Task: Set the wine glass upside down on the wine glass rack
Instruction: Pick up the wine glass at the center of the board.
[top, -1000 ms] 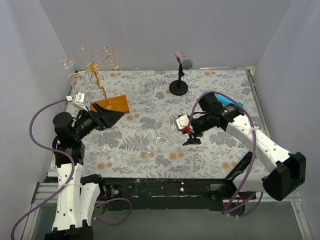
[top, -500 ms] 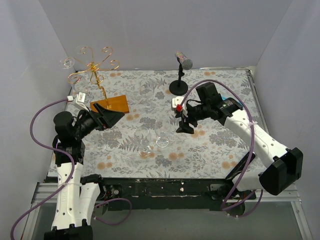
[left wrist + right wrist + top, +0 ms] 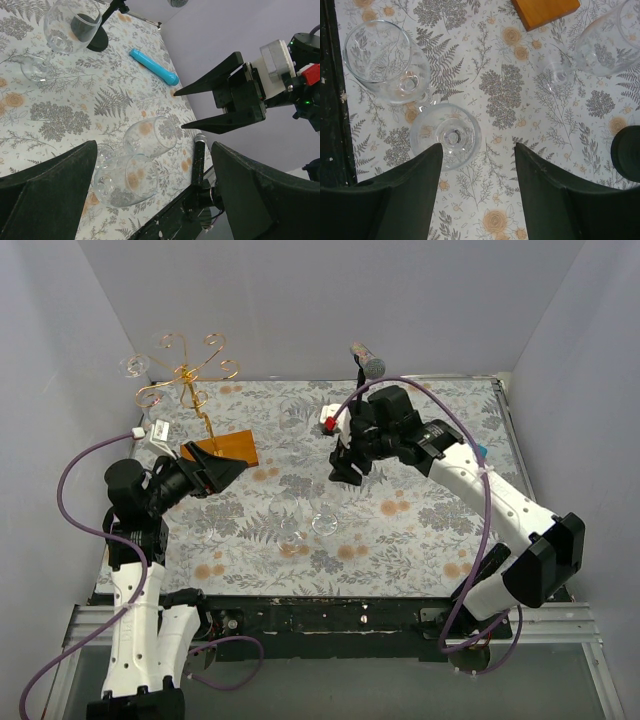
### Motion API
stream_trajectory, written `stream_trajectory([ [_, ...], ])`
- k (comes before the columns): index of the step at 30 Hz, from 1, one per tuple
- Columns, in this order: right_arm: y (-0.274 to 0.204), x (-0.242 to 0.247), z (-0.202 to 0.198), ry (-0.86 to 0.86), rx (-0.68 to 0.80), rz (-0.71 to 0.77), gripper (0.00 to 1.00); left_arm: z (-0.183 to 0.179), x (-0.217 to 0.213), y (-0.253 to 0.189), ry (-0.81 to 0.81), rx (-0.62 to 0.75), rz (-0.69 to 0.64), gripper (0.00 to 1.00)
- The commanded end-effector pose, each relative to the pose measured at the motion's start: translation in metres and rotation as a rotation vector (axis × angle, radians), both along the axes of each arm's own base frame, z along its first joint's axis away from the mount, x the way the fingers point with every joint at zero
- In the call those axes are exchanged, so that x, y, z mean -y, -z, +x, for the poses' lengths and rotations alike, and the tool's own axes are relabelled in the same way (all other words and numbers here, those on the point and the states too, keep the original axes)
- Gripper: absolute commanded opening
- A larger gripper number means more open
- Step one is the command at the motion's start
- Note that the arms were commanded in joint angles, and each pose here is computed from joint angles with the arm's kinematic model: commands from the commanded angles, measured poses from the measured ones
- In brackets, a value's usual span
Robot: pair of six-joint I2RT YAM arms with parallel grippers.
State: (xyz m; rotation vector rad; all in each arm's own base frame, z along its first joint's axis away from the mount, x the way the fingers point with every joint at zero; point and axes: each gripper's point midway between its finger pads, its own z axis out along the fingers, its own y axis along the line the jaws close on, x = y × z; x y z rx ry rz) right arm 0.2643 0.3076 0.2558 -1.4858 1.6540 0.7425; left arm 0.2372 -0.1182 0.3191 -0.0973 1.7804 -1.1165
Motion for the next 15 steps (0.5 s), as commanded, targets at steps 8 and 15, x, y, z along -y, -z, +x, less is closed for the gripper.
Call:
stream_trajectory([
  [8, 0.002, -0.017, 0.008, 0.087, 0.164, -0.153, 0.59, -0.002, 0.001, -0.011, 0.007, 0.017, 0.010, 0.98],
  [15, 0.018, -0.020, 0.009, 0.094, 0.193, -0.224, 0.51, -0.003, 0.001, -0.009, 0.003, 0.013, 0.014, 0.98],
])
